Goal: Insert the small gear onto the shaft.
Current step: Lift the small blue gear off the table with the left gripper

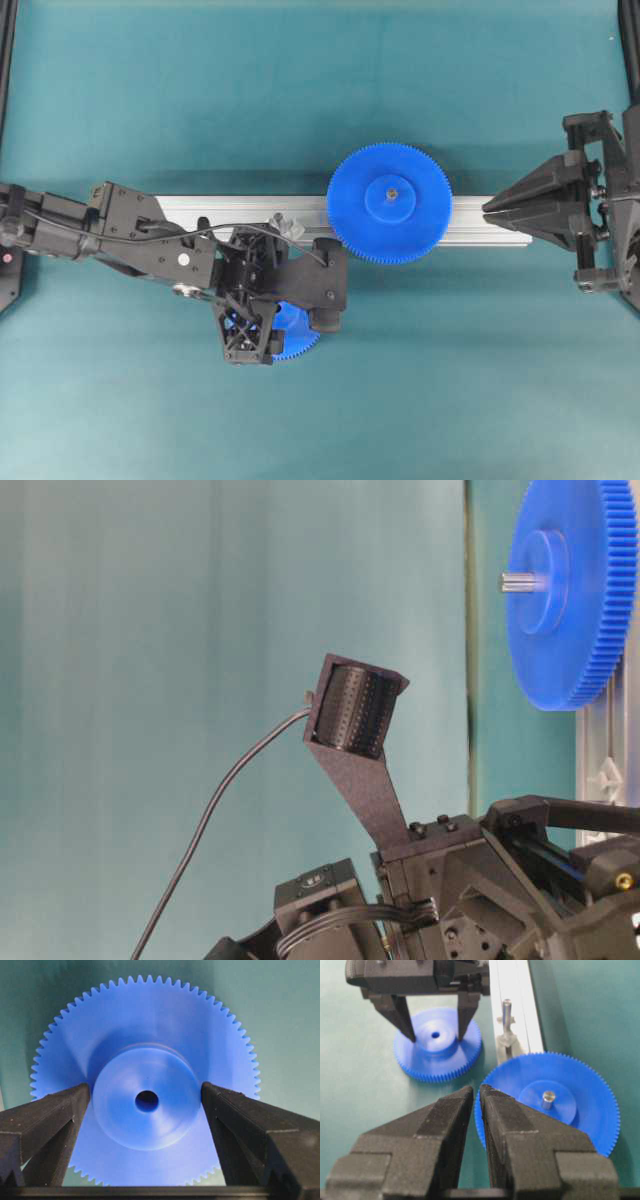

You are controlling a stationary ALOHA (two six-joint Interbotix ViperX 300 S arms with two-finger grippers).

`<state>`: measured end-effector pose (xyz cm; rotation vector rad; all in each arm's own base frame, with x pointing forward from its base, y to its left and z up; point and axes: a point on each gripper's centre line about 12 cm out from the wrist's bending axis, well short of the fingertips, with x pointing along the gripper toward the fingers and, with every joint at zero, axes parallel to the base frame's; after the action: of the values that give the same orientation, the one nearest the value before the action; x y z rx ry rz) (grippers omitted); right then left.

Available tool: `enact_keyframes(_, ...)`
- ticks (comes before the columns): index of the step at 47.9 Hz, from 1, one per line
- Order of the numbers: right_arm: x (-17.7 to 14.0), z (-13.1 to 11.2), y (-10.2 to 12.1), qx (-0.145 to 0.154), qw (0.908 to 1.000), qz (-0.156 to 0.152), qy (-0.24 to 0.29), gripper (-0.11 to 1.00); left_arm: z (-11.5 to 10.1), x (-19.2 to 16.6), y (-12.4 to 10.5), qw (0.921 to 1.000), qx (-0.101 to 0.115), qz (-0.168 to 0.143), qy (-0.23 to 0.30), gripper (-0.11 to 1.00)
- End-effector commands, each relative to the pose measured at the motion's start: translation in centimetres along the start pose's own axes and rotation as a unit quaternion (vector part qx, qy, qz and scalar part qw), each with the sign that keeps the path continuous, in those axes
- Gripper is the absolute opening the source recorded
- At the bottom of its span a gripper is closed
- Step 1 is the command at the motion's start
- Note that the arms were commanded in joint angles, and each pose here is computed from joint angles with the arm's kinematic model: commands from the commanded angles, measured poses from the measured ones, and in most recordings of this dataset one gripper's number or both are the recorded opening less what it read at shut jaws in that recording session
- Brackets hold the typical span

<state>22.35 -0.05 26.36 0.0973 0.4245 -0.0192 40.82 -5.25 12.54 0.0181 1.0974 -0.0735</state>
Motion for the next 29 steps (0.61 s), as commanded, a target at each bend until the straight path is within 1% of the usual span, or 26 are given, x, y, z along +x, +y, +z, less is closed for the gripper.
enact_keyframes(1,-0.11,0.57,0.05,0.004,0.9999,0.001,-0.011,0.25,0.45,-0.48,-0.08,1.0,0.001,-0.001,-0.009,0.98)
enact_keyframes(19,-0.08,0.43,0.04,0.004,1.0,0.001,-0.008,0.25,-0.21,0.45,-0.11,1.0,0.0,0.0,0.005,0.97)
enact_keyframes(25,-0.12,0.45,0.04,0.004,1.0,0.001,-0.009,0.25,0.0,0.24,-0.12,1.0,0.001,0.0,0.001,0.95)
enact_keyframes(29,-0.14,0.57,0.05,0.004,0.9999,0.001,-0.011,0.25,-0.09,0.22,-0.12,1.0,0.001,0.0,0.002,0.91)
